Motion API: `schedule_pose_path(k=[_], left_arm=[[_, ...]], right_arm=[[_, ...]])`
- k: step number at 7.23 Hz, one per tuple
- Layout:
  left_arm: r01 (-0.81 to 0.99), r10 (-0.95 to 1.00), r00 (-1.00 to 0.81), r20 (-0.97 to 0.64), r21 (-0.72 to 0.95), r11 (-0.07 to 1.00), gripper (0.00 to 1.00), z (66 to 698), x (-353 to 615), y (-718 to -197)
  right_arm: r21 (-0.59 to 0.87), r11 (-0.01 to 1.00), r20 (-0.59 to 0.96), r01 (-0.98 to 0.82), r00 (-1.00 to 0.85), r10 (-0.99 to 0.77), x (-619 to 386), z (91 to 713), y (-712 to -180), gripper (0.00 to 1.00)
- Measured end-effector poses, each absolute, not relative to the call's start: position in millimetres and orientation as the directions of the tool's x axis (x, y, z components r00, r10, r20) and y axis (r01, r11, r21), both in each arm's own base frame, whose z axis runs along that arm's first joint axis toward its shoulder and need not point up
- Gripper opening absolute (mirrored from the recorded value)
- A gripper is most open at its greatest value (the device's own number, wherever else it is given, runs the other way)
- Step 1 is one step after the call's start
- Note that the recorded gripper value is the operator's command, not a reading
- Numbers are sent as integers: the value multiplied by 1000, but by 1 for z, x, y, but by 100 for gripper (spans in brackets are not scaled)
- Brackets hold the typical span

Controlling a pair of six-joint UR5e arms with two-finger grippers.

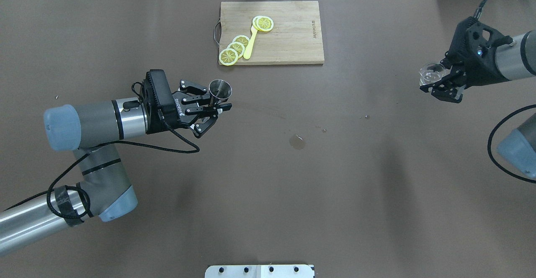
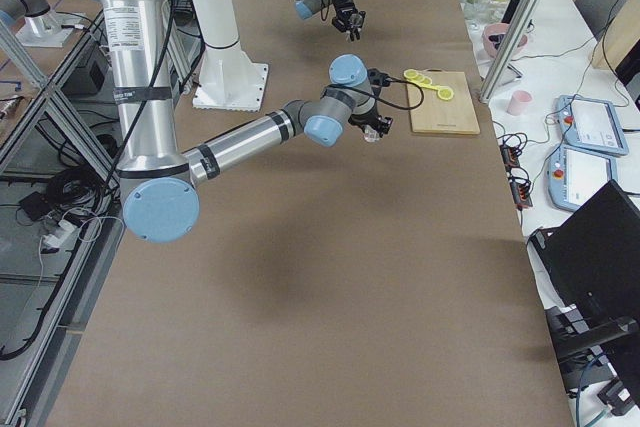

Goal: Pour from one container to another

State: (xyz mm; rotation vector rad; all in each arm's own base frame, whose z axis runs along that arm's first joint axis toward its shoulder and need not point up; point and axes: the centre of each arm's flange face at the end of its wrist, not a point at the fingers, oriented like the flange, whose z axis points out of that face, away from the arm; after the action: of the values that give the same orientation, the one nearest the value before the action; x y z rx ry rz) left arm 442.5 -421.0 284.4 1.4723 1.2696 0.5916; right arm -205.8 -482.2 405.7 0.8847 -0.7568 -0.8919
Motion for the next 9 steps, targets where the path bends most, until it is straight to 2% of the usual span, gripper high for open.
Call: schedule_pose_path(k=[3, 6, 9], left_arm=[[482, 831, 382, -403, 855, 193, 0, 300, 426, -430], [569, 666, 474, -576, 778, 267, 0, 341, 405, -439], [610, 490, 575, -655, 743, 276, 0, 397, 383, -429]], right_arm=[[900, 391, 261, 193, 480, -838, -164, 491, -482, 0], [903, 427, 350, 40, 508, -787, -143, 578, -466, 0], [905, 424, 379, -33, 515, -769, -133, 628, -451, 0]])
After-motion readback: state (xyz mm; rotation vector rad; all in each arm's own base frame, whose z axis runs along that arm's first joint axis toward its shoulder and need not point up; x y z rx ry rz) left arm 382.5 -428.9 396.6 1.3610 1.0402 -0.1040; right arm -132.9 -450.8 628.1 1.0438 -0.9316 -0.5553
